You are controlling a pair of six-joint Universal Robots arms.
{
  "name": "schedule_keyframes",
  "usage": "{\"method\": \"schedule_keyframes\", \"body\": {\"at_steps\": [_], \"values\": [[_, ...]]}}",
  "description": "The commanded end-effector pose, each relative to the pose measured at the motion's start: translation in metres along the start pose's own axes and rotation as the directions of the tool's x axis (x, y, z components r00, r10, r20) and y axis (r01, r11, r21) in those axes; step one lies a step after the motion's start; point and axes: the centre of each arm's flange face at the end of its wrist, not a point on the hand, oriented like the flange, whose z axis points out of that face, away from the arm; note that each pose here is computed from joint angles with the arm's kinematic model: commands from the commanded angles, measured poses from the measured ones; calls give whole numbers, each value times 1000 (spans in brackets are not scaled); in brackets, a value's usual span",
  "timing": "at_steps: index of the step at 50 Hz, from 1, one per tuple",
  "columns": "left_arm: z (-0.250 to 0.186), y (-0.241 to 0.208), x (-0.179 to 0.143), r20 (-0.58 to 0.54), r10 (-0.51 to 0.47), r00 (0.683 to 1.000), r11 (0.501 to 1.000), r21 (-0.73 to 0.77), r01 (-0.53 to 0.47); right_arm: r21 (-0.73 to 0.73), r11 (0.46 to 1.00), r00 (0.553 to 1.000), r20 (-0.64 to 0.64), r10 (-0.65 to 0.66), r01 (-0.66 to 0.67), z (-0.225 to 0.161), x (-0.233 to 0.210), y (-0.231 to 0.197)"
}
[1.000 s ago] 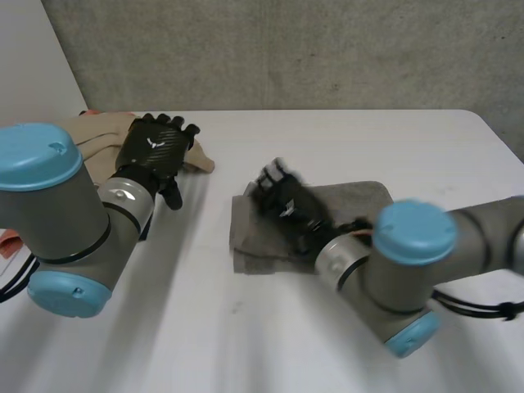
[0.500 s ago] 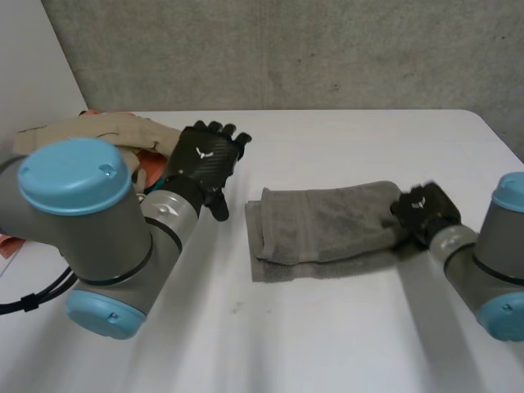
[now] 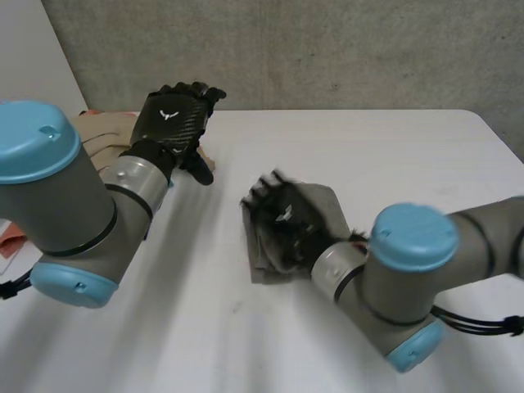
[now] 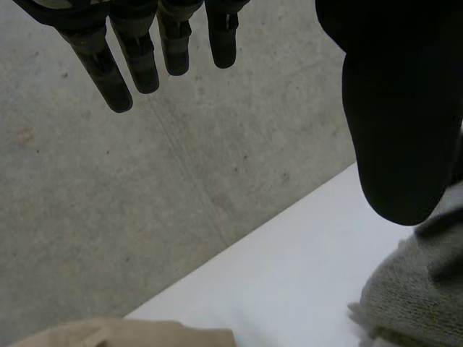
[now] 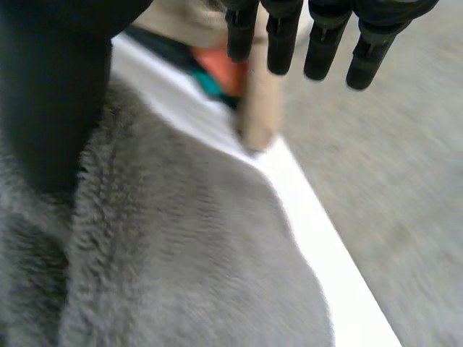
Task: Fold the laundry.
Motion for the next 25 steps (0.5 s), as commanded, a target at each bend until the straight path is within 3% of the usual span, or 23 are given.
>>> {"method": "schedule_keyframes", "body": {"at_steps": [1,2,5,9,14,18,25], "values": [[18,-15,35,-77,-1,997,997,79,7,86,901,879,-196,434,-425,-21,78,-18],[20,-15,41,-88,-2,996,997,83,9,86,865,837,-220,501,-495,-26,90,-17],[21,-9,66,-151,-3,989,998,62,13,30,830,792,-282,541,-557,-34,109,-4],[21,12,94,-217,-6,976,1000,-2,6,-25,809,767,-337,546,-587,-37,128,6],[21,55,125,-275,-21,961,993,-114,-11,-109,771,753,-334,567,-628,-23,121,29],[22,78,126,-263,-22,965,981,-191,-29,-155,749,749,-330,575,-644,-16,117,41],[21,110,101,-111,66,992,939,-329,-99,-260,700,747,-267,609,-665,-2,96,67]]}}
